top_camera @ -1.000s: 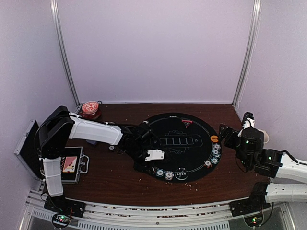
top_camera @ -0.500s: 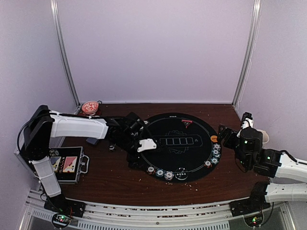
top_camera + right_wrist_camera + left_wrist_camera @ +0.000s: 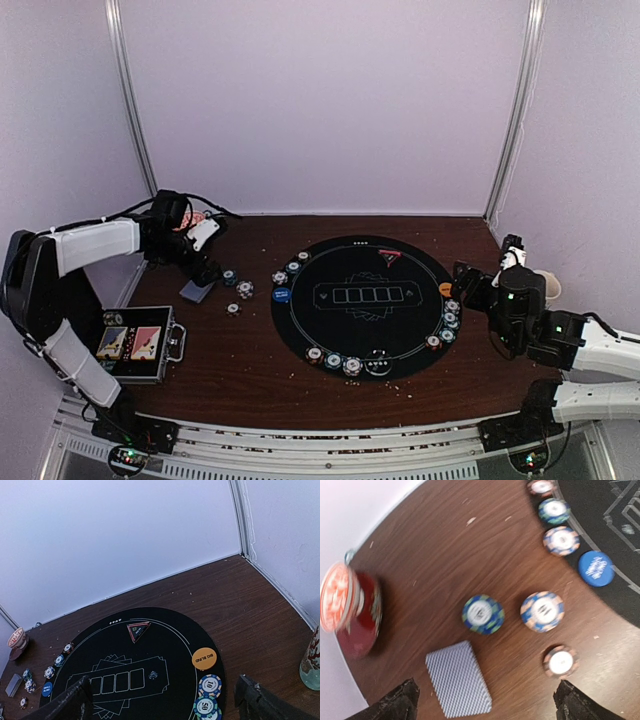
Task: Distribute texas hold em gaming equipment
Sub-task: Place the pile of poker chips at the dealer area, then pick up the face-down deck piles from the center of the board.
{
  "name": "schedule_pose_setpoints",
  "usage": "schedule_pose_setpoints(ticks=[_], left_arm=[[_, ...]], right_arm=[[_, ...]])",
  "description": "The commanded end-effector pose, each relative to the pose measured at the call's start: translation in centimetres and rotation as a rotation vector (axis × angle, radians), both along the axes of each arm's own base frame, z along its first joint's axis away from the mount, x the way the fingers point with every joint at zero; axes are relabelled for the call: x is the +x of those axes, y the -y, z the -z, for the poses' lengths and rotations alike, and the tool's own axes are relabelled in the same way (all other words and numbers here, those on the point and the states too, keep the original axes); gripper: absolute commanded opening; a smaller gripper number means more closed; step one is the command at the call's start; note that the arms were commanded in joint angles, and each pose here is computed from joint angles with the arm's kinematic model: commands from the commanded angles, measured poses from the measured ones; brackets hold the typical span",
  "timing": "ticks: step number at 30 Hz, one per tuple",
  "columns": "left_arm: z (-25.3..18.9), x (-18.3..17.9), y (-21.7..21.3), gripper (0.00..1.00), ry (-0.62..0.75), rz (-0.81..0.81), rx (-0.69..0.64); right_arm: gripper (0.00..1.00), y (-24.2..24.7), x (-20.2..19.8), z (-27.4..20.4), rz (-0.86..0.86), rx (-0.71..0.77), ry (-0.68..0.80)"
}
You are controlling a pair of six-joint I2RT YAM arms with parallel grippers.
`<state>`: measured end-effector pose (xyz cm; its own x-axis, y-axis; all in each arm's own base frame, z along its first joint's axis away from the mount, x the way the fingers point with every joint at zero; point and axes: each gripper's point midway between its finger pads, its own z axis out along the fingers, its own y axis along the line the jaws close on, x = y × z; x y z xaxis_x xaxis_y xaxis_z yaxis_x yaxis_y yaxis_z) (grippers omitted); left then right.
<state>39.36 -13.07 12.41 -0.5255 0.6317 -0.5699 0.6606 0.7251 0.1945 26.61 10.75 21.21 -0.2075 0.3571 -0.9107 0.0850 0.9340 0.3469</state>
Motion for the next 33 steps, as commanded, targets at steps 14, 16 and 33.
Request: schedule_pose_setpoints(ticks=[14,16,33], left_arm=[[8.0,4.0,-8.7,0.98,-0.139,-0.349,-0.032],[8.4,4.1,-8.5,0.98,-0.149,-0.347,-0.037],[11.4,2.4,-7.6,0.98,-0.257,-0.318,-0.063]], right_arm=[[1.00,-0.3,0.1,-1.0,-0.011,0.019,0.020],[1.00,-0.3,0.1,-1.0,-0.011,0.019,0.019],[1.00,-0.3,0.1,-1.2,-0.013,0.024,0.023]])
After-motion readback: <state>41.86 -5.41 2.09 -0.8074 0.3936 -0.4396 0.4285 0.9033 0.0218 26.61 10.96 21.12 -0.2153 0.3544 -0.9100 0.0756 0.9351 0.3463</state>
